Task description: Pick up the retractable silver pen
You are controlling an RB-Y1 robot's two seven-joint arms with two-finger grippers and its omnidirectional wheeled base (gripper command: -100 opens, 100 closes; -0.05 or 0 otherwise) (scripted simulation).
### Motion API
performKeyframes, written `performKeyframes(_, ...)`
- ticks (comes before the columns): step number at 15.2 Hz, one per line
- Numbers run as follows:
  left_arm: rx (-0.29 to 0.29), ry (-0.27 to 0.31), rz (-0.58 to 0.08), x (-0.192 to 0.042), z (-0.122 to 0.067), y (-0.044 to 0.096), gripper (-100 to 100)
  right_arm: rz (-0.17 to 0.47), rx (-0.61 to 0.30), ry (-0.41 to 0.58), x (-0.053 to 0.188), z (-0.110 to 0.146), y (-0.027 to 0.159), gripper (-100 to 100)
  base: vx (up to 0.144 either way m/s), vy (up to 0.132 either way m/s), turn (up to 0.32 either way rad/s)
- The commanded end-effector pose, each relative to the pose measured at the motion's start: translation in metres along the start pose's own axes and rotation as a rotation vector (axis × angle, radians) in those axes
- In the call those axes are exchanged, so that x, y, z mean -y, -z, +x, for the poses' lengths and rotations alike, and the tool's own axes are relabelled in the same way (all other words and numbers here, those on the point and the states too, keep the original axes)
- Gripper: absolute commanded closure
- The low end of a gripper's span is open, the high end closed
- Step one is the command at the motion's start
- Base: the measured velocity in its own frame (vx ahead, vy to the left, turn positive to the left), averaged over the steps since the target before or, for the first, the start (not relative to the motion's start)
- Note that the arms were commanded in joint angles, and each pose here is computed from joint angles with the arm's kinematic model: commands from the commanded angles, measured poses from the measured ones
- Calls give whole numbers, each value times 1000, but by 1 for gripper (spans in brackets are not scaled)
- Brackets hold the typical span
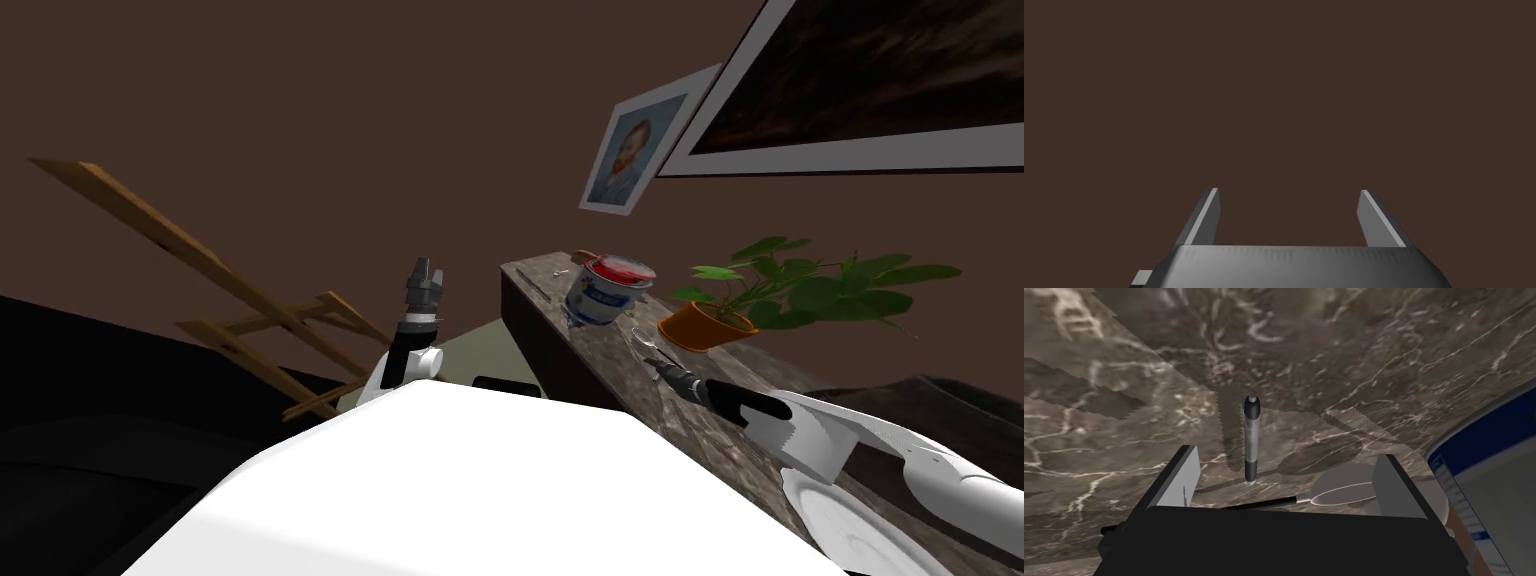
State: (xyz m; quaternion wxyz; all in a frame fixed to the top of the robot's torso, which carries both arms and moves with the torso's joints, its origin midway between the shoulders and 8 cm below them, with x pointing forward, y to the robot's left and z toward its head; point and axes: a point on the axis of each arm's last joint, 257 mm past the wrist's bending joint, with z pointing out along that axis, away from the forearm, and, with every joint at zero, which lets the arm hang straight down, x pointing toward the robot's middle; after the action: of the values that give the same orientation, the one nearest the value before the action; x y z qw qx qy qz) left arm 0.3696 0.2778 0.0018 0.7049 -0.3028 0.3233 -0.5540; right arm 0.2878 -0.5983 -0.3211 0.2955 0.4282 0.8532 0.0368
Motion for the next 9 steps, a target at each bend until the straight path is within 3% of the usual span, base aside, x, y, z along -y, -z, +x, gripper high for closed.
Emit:
performKeyframes(1,0,0,0,0,0,0,0,61,7,-8,20,-6,5,-100,45,23,222)
performKeyframes(3,0,0,0,0,0,0,0,160,14,-24,58,-11,13,-100,48,26,239)
performKeyframes(4,0,0,0,0,0,0,0,160,14,-24,58,-11,13,-100,47,25,179)
performKeyframes(8,0,0,0,0,0,0,0,307,17,-54,116,-12,30,-100,46,18,188)
performKeyframes(9,0,0,0,0,0,0,0,314,17,-56,119,-12,31,-100,44,14,149)
